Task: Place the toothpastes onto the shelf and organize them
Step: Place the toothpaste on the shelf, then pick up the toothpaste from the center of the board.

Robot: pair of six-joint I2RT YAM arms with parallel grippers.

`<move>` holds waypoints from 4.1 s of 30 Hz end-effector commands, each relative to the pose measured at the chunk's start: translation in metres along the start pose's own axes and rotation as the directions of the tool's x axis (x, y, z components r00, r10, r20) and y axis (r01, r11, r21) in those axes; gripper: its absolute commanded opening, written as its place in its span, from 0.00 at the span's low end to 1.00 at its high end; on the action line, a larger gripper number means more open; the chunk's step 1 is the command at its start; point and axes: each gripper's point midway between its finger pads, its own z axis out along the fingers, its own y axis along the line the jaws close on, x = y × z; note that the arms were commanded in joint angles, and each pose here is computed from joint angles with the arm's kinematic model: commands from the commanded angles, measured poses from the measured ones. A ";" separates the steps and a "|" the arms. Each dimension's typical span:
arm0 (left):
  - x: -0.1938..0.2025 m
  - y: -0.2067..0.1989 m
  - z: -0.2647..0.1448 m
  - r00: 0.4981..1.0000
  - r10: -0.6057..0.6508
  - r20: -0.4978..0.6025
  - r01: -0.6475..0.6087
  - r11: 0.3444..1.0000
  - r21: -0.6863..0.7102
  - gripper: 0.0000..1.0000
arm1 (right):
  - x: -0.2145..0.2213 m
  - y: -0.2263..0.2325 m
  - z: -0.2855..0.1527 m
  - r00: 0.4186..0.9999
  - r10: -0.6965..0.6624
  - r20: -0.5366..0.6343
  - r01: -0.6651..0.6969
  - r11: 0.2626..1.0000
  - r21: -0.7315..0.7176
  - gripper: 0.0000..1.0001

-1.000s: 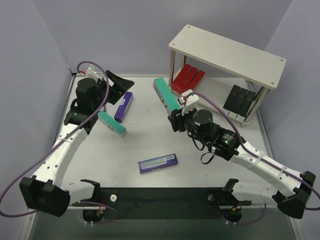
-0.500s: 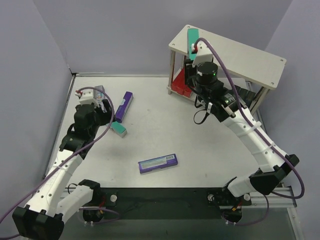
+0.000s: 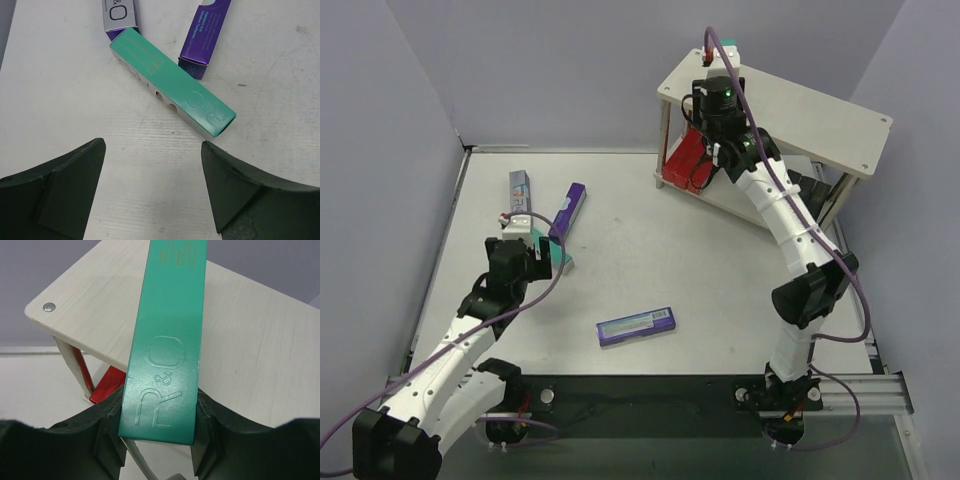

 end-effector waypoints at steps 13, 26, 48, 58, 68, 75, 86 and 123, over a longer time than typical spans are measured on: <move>-0.030 -0.003 -0.002 0.988 0.018 0.152 -0.017 1.000 -0.007 0.88 | -0.030 0.009 0.025 0.982 0.176 0.068 -0.176 0.984 -0.001 0.61; -0.030 -0.010 -0.004 0.987 0.026 0.159 -0.029 0.999 0.014 0.88 | -0.035 0.019 -0.010 0.972 0.234 0.023 -0.217 0.932 -0.289 0.66; -0.032 -0.016 -0.007 0.985 0.034 0.172 -0.041 0.998 0.038 0.88 | -0.021 0.028 -0.001 0.995 0.100 0.027 -0.070 0.839 -0.540 0.59; -0.032 -0.015 -0.008 0.984 0.035 0.175 -0.042 0.998 0.036 0.88 | -0.027 0.043 0.013 0.993 0.106 0.044 -0.063 0.819 -0.570 0.54; -0.032 -0.015 -0.008 0.984 0.037 0.174 -0.044 0.998 0.036 0.88 | -0.022 0.044 0.026 0.996 0.068 0.062 -0.023 0.833 -0.553 0.43; -0.031 -0.016 -0.007 0.984 0.039 0.173 -0.046 0.998 0.037 0.88 | -0.027 0.048 0.029 0.994 0.072 0.078 -0.016 0.827 -0.562 0.38; -0.031 -0.015 -0.007 0.984 0.040 0.173 -0.046 0.998 0.035 0.88 | -0.029 0.048 0.039 0.993 0.070 0.091 -0.008 0.834 -0.552 0.38; -0.017 0.005 0.067 0.896 -0.423 -0.133 0.369 0.878 -0.304 0.94 | 0.138 -0.008 -0.172 0.964 0.181 -0.193 -0.260 0.788 -0.559 0.99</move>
